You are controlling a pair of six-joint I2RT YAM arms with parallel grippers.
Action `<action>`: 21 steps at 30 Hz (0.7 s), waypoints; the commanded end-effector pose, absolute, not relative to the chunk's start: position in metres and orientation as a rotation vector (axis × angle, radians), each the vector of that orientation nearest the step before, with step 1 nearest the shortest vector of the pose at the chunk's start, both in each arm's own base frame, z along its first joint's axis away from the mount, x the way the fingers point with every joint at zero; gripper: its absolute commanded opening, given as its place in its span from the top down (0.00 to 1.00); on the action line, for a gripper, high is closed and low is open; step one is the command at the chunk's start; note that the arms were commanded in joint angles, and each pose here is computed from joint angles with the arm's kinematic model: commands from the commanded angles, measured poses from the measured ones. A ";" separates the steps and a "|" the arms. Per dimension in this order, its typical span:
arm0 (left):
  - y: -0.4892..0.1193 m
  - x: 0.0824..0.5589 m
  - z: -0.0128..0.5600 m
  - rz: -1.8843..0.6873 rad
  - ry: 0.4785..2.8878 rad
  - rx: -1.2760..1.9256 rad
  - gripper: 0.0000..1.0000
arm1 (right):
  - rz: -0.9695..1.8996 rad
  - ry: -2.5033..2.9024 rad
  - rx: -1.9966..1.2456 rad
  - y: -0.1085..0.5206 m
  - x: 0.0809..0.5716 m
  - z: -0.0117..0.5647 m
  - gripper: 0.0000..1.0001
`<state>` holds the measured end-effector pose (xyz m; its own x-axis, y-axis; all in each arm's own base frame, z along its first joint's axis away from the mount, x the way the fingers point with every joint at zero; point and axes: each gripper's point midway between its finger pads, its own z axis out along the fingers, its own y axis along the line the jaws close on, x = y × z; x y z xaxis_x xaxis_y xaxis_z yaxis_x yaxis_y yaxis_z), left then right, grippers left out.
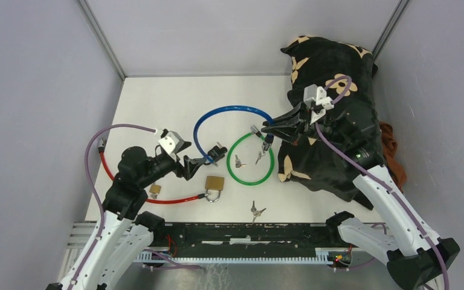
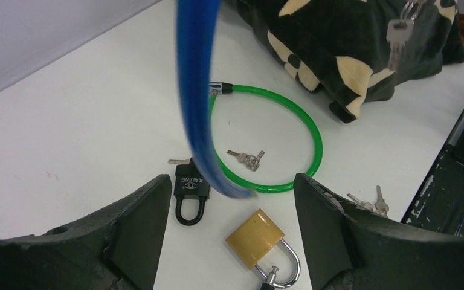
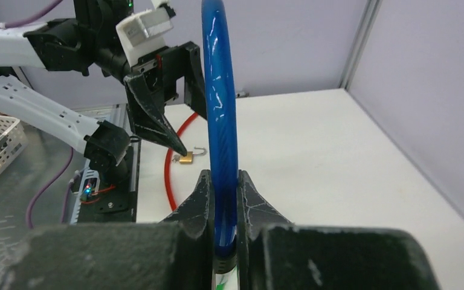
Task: Lock with the key
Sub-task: Lock the lock.
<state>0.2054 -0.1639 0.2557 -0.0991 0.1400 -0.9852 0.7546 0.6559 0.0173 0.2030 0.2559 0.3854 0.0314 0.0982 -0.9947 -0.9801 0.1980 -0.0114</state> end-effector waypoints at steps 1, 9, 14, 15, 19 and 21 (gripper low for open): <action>-0.159 0.212 0.278 -0.607 1.524 0.666 0.20 | 1.030 0.931 -1.071 0.239 0.177 0.463 1.00; -0.162 0.217 0.272 -0.610 1.476 0.716 0.23 | 0.981 0.816 -1.109 0.228 0.162 0.500 1.00; -0.177 0.203 0.263 -0.737 1.462 0.773 0.34 | 0.985 0.773 -1.104 0.226 0.154 0.511 1.00; -0.181 0.200 0.265 -0.765 1.443 0.783 0.34 | 0.993 0.778 -1.099 0.226 0.155 0.511 1.00; -0.194 0.183 0.279 -0.867 1.343 0.855 0.27 | 1.011 0.790 -1.075 0.227 0.158 0.509 1.00; -0.197 0.174 0.278 -0.905 1.321 0.900 0.25 | 1.011 0.796 -1.058 0.227 0.161 0.510 1.00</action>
